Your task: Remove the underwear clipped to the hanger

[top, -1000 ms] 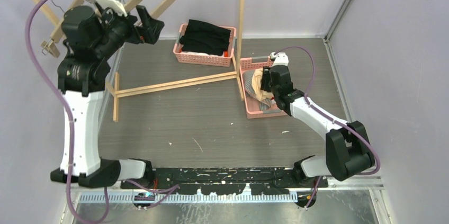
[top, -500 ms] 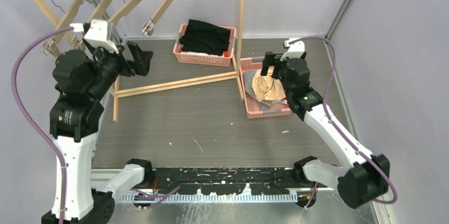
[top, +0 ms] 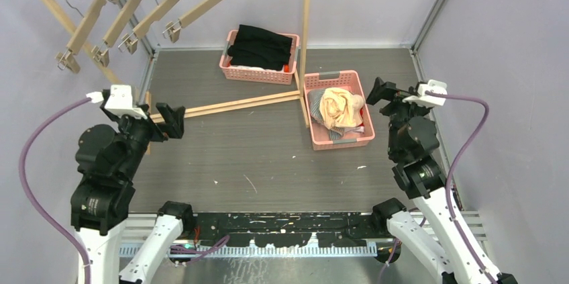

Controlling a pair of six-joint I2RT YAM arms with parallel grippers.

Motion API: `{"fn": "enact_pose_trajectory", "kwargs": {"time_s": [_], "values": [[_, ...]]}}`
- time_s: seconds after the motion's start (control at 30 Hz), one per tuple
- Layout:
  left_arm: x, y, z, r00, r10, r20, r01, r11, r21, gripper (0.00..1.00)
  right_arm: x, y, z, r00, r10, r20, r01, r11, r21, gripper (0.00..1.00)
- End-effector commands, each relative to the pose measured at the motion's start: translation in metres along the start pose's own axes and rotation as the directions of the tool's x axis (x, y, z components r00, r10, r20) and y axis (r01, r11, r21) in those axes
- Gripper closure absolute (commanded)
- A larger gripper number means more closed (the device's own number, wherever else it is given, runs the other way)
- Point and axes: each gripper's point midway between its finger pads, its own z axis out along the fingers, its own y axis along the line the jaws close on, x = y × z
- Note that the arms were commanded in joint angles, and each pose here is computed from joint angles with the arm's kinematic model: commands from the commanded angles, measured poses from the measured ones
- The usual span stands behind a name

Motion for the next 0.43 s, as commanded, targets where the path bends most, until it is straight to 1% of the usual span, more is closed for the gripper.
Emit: {"fn": "enact_pose_trajectory", "kwargs": {"time_s": [0.0,0.1,0.27,0.4], "values": [[0.03,0.008,-0.005,0.998,-0.058,-0.028,0.057,0.997,-0.048,0.02,-0.007,-0.028,-0.009,0.998,0.046,0.048,-0.052,0.99,0.133,0.0],[0.049,0.011,-0.013,0.996,-0.088,-0.02,0.086,0.995,-0.058,0.02,-0.006,-0.043,-0.018,0.996,0.061,0.072,-0.074,0.979,0.191,0.0],[0.07,0.017,-0.024,0.994,-0.108,-0.02,0.106,0.991,-0.086,0.02,-0.006,-0.056,-0.029,0.99,0.089,0.11,-0.112,0.968,0.226,0.0],[0.086,0.017,-0.025,0.991,-0.128,-0.037,0.125,0.988,-0.088,0.02,-0.004,-0.064,-0.029,0.992,0.073,0.102,-0.099,0.956,0.276,0.0]]}}
